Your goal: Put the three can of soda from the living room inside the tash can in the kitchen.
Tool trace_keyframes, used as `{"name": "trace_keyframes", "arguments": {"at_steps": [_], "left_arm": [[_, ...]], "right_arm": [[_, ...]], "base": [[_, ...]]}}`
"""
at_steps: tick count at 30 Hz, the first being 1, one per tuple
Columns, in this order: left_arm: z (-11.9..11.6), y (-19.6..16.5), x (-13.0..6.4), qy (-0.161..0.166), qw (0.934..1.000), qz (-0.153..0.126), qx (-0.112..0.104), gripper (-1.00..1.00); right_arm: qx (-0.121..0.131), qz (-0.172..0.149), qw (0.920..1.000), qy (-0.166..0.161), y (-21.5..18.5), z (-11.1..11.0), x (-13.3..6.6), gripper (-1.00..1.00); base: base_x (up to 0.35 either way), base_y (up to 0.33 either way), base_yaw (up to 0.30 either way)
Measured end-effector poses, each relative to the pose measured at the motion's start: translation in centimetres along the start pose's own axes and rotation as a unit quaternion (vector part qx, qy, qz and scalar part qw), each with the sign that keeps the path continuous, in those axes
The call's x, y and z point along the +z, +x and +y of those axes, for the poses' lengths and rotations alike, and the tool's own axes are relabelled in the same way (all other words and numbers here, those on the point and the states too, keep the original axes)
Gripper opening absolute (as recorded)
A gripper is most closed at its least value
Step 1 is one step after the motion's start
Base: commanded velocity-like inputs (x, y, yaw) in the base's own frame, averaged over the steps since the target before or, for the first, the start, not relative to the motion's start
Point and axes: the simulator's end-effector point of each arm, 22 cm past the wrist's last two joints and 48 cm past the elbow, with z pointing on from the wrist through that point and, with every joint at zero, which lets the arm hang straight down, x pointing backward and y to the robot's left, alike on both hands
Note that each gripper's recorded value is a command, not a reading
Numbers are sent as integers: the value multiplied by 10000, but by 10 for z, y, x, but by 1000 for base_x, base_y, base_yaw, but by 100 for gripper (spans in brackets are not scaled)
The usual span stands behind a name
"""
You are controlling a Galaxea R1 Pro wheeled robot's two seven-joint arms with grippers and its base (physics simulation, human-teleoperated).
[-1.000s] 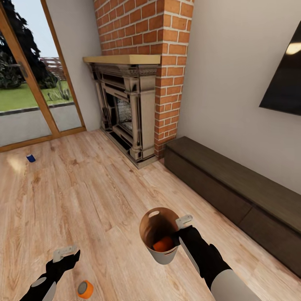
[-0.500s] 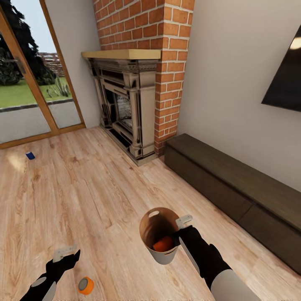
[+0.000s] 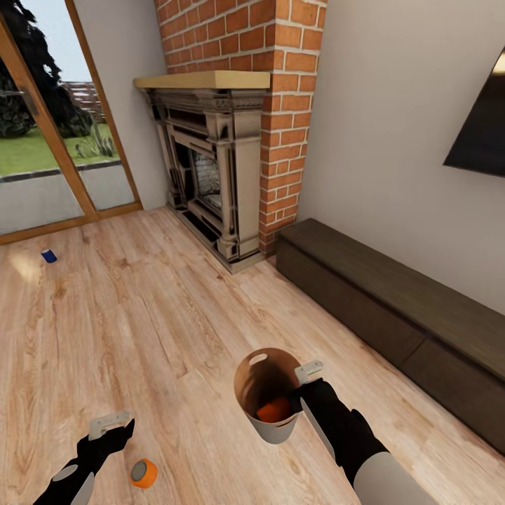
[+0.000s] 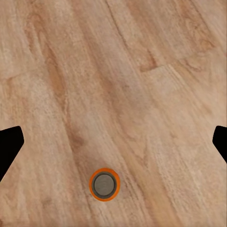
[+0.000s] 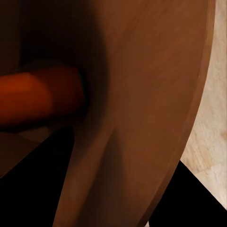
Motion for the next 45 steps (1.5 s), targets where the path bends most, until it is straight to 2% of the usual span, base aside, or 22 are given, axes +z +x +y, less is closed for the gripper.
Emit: {"name": "trace_keyframes", "arguments": {"at_steps": [14,16,18,20,23,26,33,45], "left_arm": [[0,19,18,-3,10000,-1,2,100],[1,22,20,-5,10000,-1,3,100],[1,25,23,-4,10000,-2,3,100],[1,25,23,-5,10000,-4,3,100],[1,25,23,-5,10000,-3,3,100],[1,27,25,-5,10000,-5,4,100],[1,38,34,-6,10000,1,5,100],[2,65,52,-21,10000,79,22,100]], "right_arm": [[-2,-18,10000,6,10,5,22,-100],[34,-123,9999,6,2,4,21,-100],[75,-341,9994,24,-15,1,15,-100],[105,-542,9985,56,-37,-4,-1,-100],[114,-397,9991,91,-47,-11,-23,-100],[185,-765,9969,98,-75,-16,-45,-100],[222,-826,9963,70,-75,-14,-42,-100],[225,-755,9969,23,-60,-5,-15,-100]], "base": [[0,0,0],[0,0,0],[0,0,0],[0,0,0],[0,0,0],[0,0,0],[0,0,0],[0,0,0]]}}
